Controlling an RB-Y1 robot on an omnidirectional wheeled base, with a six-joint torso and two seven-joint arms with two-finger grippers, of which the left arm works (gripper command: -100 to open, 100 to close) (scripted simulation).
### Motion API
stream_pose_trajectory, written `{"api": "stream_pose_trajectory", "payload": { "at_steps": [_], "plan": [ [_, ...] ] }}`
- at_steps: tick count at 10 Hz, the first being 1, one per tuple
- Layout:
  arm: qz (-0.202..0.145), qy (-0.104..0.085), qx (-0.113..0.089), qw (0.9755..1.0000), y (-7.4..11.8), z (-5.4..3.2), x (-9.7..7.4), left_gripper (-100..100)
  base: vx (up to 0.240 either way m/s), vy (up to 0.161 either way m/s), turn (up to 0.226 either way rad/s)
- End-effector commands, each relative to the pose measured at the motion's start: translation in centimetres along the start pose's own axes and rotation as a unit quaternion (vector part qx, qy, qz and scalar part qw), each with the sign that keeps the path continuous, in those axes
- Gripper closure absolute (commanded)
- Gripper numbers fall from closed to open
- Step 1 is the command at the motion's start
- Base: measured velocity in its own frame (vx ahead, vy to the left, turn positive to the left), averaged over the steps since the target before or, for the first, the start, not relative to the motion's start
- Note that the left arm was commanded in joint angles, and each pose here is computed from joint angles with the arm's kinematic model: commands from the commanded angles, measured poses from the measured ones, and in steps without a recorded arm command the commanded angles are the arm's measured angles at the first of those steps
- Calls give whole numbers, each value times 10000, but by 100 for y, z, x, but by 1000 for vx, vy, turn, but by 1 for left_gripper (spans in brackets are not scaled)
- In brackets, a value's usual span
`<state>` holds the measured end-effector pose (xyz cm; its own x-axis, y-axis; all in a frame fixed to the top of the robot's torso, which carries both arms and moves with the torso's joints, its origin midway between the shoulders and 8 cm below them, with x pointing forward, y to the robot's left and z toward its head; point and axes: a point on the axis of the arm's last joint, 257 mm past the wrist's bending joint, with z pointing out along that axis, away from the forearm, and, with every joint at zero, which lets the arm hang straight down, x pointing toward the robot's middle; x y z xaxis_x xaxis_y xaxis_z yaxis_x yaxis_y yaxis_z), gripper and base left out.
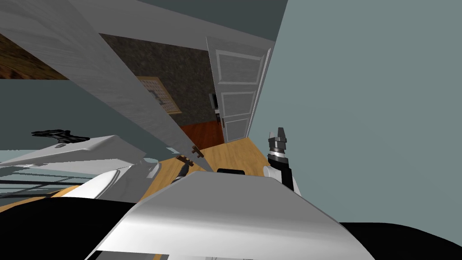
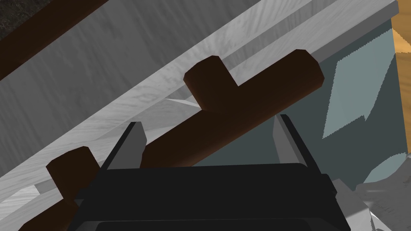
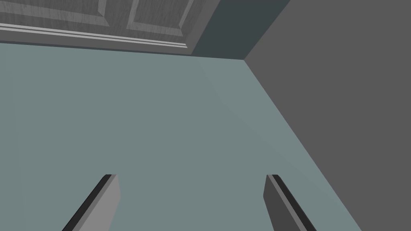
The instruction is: Pull the door open
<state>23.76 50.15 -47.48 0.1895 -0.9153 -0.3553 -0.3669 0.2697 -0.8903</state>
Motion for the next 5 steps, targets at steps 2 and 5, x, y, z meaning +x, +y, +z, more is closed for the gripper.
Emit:
{"api": "stream_pose_trajectory", "payload": {
  "at_steps": [2,5],
  "plan": [
    [-265,-7,179,9995,-161,95,63,100,-3,5,-4],
    [-265,-7,179,9995,-161,95,63,100,0,-2,6]
  ]
}}
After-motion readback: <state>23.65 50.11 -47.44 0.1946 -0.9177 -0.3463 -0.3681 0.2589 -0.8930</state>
